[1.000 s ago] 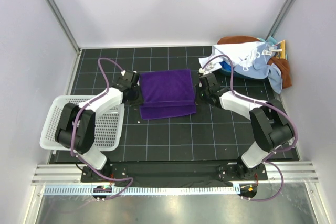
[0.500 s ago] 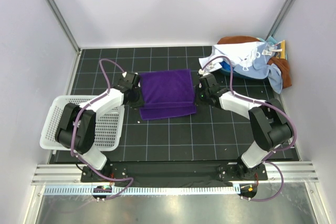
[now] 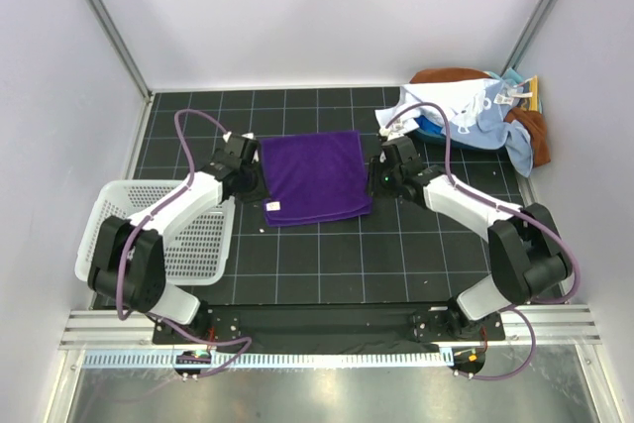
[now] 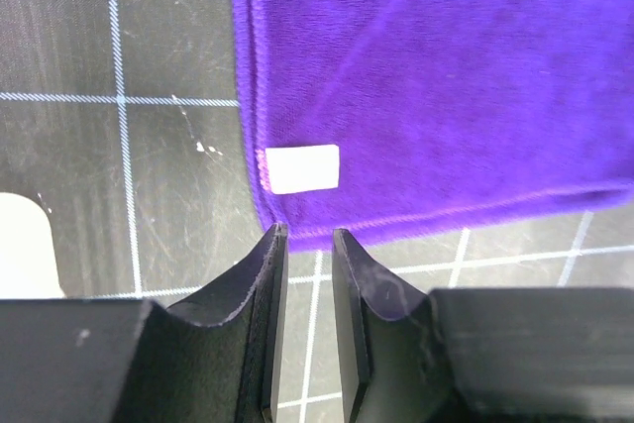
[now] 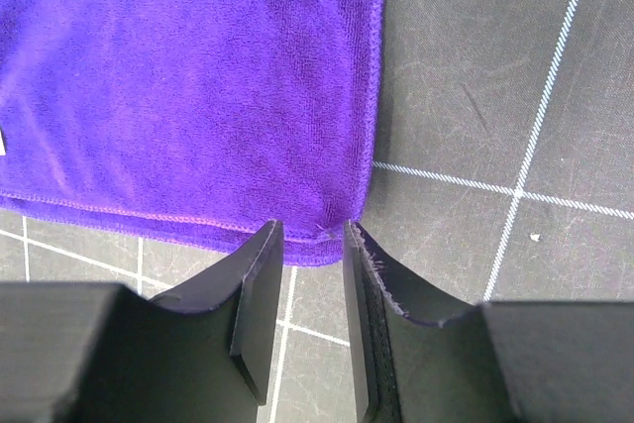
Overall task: Fold and stack the towels
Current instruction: Fold the towel
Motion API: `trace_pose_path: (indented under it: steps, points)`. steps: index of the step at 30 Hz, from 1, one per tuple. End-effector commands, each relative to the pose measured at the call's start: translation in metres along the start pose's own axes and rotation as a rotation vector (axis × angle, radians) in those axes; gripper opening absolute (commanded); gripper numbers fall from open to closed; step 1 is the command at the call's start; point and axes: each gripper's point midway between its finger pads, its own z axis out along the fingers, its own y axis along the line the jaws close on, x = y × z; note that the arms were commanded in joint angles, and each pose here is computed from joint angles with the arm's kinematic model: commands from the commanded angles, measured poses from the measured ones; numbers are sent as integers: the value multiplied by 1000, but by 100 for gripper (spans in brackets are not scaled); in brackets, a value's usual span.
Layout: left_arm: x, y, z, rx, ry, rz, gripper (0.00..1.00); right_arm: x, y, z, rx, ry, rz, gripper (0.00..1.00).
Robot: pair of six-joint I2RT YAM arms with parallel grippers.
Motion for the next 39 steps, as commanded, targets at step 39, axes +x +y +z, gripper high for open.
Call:
trace_pose_path:
  steps: [39]
  points:
    - [66, 24, 43, -225, 144, -19, 28, 62, -18, 27, 193, 118, 40, 32]
